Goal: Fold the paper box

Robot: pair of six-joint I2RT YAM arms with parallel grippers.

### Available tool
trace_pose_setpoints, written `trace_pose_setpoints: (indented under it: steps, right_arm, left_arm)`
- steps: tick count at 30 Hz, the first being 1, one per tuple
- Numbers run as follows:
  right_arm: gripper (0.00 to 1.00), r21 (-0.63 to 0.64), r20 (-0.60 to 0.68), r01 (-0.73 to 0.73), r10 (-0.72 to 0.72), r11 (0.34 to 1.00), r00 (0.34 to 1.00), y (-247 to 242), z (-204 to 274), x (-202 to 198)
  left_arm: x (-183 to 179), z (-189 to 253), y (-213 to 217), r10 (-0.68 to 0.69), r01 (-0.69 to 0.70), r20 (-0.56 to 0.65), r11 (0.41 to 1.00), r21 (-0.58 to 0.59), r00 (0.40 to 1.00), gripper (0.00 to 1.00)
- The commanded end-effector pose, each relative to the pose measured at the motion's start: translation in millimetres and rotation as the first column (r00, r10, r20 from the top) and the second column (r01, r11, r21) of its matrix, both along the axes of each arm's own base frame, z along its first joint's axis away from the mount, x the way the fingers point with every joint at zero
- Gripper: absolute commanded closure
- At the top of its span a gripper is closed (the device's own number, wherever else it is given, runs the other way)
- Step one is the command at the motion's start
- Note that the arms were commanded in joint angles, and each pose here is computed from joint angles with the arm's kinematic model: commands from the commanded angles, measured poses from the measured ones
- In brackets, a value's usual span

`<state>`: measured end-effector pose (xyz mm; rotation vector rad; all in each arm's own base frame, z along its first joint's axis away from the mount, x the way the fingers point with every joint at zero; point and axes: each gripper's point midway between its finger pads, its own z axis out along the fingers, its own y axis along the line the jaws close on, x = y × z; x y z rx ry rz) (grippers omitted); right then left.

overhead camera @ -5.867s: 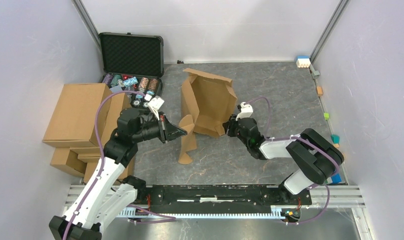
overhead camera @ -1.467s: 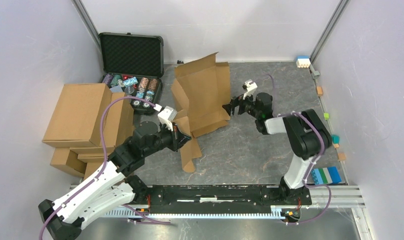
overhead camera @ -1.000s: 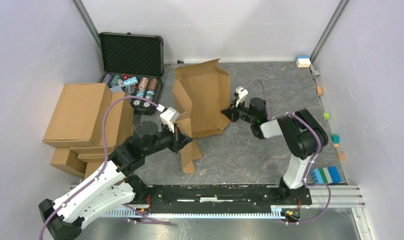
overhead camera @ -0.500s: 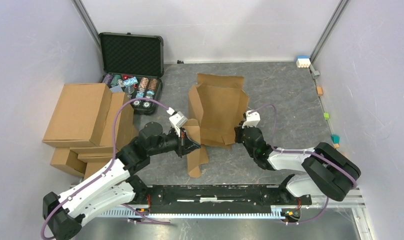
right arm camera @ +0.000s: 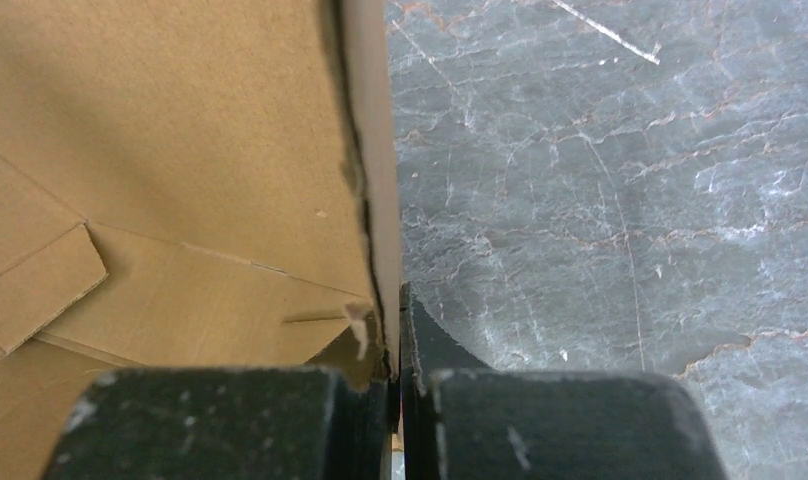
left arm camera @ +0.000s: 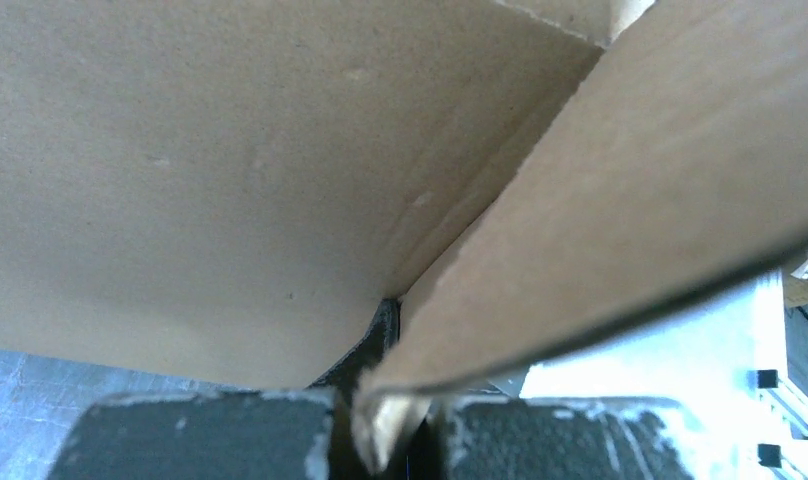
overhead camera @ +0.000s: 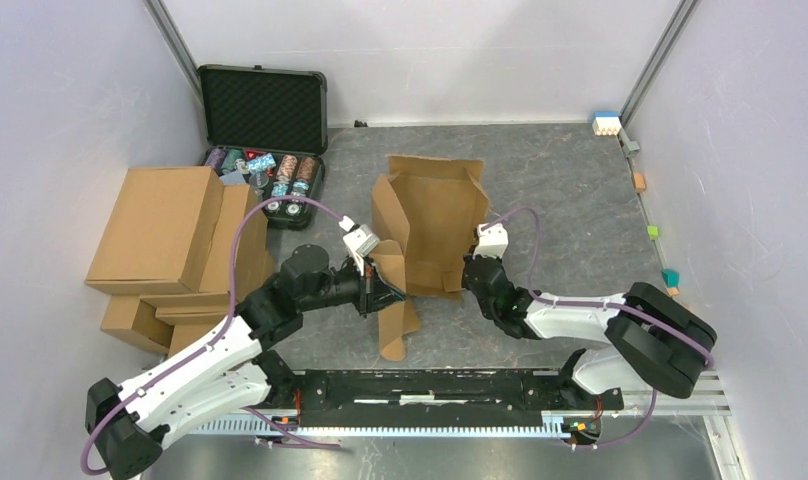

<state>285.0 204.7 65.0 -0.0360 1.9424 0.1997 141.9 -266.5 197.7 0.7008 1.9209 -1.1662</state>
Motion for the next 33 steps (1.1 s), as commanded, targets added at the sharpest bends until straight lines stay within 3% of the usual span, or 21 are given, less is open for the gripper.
trace_pose_setpoints:
  steps: [1,5,7,13,15,21,24,29,33]
  right_arm:
    - [0.98,-0.011,-0.224,-0.045,0.042,0.999,0.974,11.7,-19.5,-31.1]
    - [1.0,-0.027,-0.346,0.21,-0.206,0.977,0.915,-4.8,-15.9,-35.7]
    - [1.0,-0.052,-0.372,0.256,-0.256,0.965,0.892,-4.2,-11.2,-35.2]
    - [1.0,0.048,-0.366,-0.002,0.019,0.999,0.931,34.6,-6.7,-39.3]
    - [0.94,0.064,-0.356,-0.062,0.081,0.996,0.931,36.7,-3.8,-44.8]
    - [0.86,0.085,-0.395,-0.078,0.105,0.993,0.913,28.3,5.4,-61.6]
    - [0.75,0.107,-0.346,-0.072,0.105,0.992,0.932,18.8,9.9,-62.8]
    - [0.88,0.209,-0.178,-0.196,0.235,0.958,0.956,22.0,17.6,-66.9]
    - [0.98,0.149,-0.15,-0.2,0.223,0.968,0.963,14.9,14.8,-62.0]
  left_arm:
    - [-10.7,7.7,-1.3,0.013,-0.009,-0.171,1.0,0.024,0.985,0.98]
    - [-14.0,23.8,-10.1,-0.03,0.027,-0.193,0.999,-0.016,0.981,0.98]
    - [-15.0,28.5,-16.7,-0.054,0.044,-0.207,0.998,-0.055,0.977,0.98]
    - [-9.4,27.5,-17.9,-0.027,0.019,-0.222,0.999,-0.04,0.975,0.98]
    - [-4.5,30.8,-15.2,-0.003,-0.003,-0.231,1.0,-0.023,0.973,0.98]
    - [-4.1,46.3,-24.0,-0.075,0.065,-0.241,0.997,-0.052,0.968,0.98]
    - [-8.9,51.8,-27.5,-0.128,0.11,-0.207,0.989,-0.094,0.97,0.98]
    - [-11.0,30.6,-23.7,-0.138,0.13,-0.163,0.99,-0.061,0.977,0.98]
    - [-16.6,15.5,-22.1,-0.148,0.148,-0.137,0.989,-0.01,0.979,0.98]
